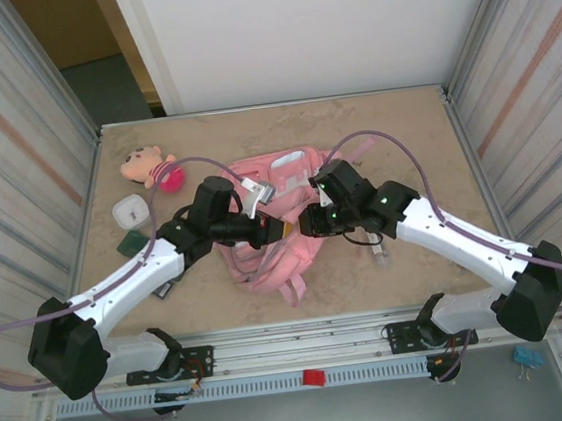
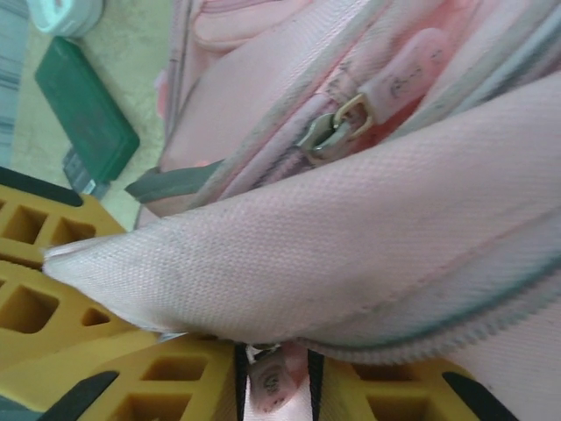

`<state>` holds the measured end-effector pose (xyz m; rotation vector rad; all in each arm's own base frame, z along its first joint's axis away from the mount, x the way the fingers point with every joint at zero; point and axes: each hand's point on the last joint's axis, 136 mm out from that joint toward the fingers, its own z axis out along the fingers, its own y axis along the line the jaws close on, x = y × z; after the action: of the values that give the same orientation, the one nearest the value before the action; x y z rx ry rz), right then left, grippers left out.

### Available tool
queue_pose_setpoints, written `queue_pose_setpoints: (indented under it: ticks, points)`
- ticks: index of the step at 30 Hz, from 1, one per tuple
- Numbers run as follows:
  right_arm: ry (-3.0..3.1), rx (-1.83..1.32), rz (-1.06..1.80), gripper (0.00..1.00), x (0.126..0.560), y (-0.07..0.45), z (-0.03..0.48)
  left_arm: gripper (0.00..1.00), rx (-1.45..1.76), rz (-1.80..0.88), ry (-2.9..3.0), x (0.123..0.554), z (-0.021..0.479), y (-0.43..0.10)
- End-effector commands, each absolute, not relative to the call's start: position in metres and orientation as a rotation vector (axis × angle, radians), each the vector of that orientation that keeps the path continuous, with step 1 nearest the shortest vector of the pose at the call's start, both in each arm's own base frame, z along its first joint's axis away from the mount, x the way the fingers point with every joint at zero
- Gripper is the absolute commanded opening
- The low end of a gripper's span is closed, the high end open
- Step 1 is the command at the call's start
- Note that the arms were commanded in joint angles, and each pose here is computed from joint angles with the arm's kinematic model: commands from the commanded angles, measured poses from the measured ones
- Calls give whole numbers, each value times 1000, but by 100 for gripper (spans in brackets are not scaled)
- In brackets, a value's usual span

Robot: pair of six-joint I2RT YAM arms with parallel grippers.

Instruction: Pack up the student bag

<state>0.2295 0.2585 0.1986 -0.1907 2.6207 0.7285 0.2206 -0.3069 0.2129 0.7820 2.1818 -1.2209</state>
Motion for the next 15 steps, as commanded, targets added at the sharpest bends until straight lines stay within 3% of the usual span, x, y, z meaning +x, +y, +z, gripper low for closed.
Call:
queue_pose_setpoints:
  ticks: [1, 8, 12, 15]
  points:
    - [2643, -131, 432, 27, 249, 222, 182, 0, 921, -1357, 1977, 201, 272, -318]
    - [2606, -250, 651, 29, 249, 260, 185, 0, 925, -1359, 1953, 201, 278, -319]
    - [2620, -256, 632, 10, 250, 257, 185, 0, 949, -1302, 1971, 201, 273, -314]
    - [2637, -233, 545, 1, 250, 234, 188, 0, 1024, -1154, 2023, 200, 257, -302]
